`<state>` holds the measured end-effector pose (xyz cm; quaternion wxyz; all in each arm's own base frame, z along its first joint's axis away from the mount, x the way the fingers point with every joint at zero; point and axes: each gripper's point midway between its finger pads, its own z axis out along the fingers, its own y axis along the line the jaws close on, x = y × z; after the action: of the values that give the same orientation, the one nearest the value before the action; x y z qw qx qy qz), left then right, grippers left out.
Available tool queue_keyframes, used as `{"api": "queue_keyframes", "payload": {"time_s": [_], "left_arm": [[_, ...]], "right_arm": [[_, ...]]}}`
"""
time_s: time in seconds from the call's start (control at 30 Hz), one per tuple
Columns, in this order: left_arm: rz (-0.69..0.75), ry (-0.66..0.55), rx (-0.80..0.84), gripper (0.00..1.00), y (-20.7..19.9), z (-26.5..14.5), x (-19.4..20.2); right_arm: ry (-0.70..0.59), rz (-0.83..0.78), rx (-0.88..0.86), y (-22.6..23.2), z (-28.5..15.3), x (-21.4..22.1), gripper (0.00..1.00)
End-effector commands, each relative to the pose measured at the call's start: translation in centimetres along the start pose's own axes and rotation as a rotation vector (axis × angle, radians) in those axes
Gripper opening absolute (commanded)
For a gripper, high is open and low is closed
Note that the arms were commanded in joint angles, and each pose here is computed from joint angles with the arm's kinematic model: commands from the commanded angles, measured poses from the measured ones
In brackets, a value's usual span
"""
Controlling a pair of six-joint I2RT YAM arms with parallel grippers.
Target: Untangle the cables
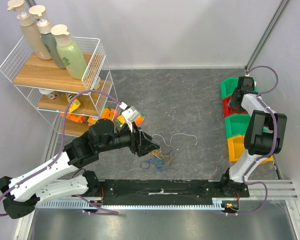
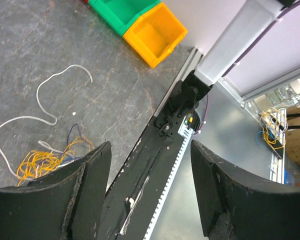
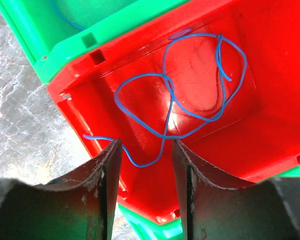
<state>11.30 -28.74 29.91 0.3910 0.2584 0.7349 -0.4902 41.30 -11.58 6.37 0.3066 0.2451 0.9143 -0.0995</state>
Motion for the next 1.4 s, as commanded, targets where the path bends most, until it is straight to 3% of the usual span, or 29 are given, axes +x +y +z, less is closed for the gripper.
{"api": "queue_keyframes", "payload": {"time_s": [0.0,0.13,0.2,0.3,0.43,0.67,0.87,1.03,1.37], "left_arm": [[-0.04,0.034,-0.109,0.71,2.4,0.3,1.6],[-0.057,0.101,-0.169,0.7,4.3,1.4,3.8],[-0.075,0.133,-0.212,0.68,5.7,1.9,5.4],[-0.117,0.159,-0.266,0.62,7.5,2.4,7.5],[-0.2,0.168,-0.301,0.56,8.9,2.7,10.0],[-0.238,0.23,-0.406,0.64,11.9,3.9,13.4],[-0.224,0.222,-0.549,0.65,15.1,4.7,14.1],[-0.247,0.237,-0.534,0.62,15.0,6.2,14.0],[-0.251,0.248,-0.56,0.66,15.7,6.5,14.7]], "right_arm": [[-0.141,-0.075,0.008,1.8,-5.0,-4.5,0.57],[-0.243,-0.113,-0.063,4.5,-11.3,-5.5,0.64],[-0.237,-0.178,-0.201,8.4,-13.7,-2.6,0.65],[-0.119,-0.25,-0.577,15.1,-17.0,5.2,0.65],[0.025,-0.378,-0.951,19.5,-22.0,17.1,0.65],[0.173,-0.485,-1.272,20.0,-29.0,31.1,0.67],[0.161,-0.537,-1.22,18.7,-29.0,34.5,0.67],[0.075,-0.572,-1.16,18.1,-28.9,33.2,0.67],[0.104,-0.704,-1.17,17.3,-29.5,36.9,0.62]]}}
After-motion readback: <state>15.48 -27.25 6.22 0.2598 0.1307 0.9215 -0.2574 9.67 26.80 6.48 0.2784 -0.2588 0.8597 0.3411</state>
